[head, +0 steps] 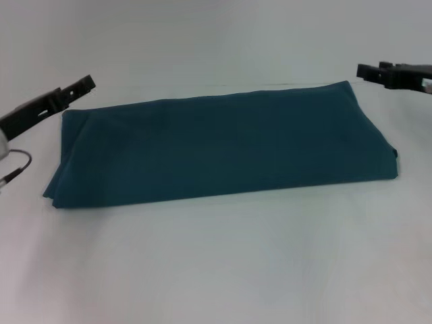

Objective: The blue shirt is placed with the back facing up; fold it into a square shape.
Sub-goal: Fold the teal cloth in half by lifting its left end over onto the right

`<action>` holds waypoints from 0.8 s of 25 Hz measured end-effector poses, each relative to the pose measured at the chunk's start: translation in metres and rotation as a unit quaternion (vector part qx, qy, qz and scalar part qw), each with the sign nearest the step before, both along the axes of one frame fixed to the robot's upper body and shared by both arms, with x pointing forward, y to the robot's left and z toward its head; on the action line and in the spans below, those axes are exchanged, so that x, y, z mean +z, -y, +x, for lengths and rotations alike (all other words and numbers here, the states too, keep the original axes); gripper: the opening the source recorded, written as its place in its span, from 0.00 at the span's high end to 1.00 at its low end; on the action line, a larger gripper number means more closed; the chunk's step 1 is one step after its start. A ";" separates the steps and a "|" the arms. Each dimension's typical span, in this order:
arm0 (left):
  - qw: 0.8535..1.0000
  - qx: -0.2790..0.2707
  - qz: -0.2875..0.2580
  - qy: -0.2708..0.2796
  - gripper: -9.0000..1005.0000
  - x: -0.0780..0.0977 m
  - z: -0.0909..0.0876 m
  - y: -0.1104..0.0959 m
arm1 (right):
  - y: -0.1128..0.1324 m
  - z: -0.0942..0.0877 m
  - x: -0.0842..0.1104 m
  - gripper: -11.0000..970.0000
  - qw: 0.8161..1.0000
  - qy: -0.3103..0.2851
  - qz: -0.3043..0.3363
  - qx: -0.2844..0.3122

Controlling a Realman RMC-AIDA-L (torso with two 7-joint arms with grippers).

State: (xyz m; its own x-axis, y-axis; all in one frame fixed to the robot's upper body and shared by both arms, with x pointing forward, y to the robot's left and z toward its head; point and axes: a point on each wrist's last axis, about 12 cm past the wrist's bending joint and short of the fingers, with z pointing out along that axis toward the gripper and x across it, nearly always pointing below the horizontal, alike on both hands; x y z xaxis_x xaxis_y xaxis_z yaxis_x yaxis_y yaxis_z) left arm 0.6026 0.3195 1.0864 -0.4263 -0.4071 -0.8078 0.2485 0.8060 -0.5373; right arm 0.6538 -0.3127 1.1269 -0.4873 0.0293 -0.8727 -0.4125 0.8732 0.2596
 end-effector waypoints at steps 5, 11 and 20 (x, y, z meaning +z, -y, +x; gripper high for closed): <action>0.999 -0.032 -0.005 0.011 0.13 -0.002 -0.028 -0.014 | 0.014 -0.026 -0.001 0.41 0.997 -0.021 0.068 0.028; 1.000 -0.021 0.014 -0.012 0.14 -0.017 -0.057 -0.035 | 0.024 -0.050 -0.007 0.41 0.990 -0.066 0.113 0.055; 0.997 -0.033 0.049 -0.047 0.16 -0.031 -0.085 -0.046 | 0.032 -0.068 -0.017 0.42 0.984 -0.103 0.131 0.060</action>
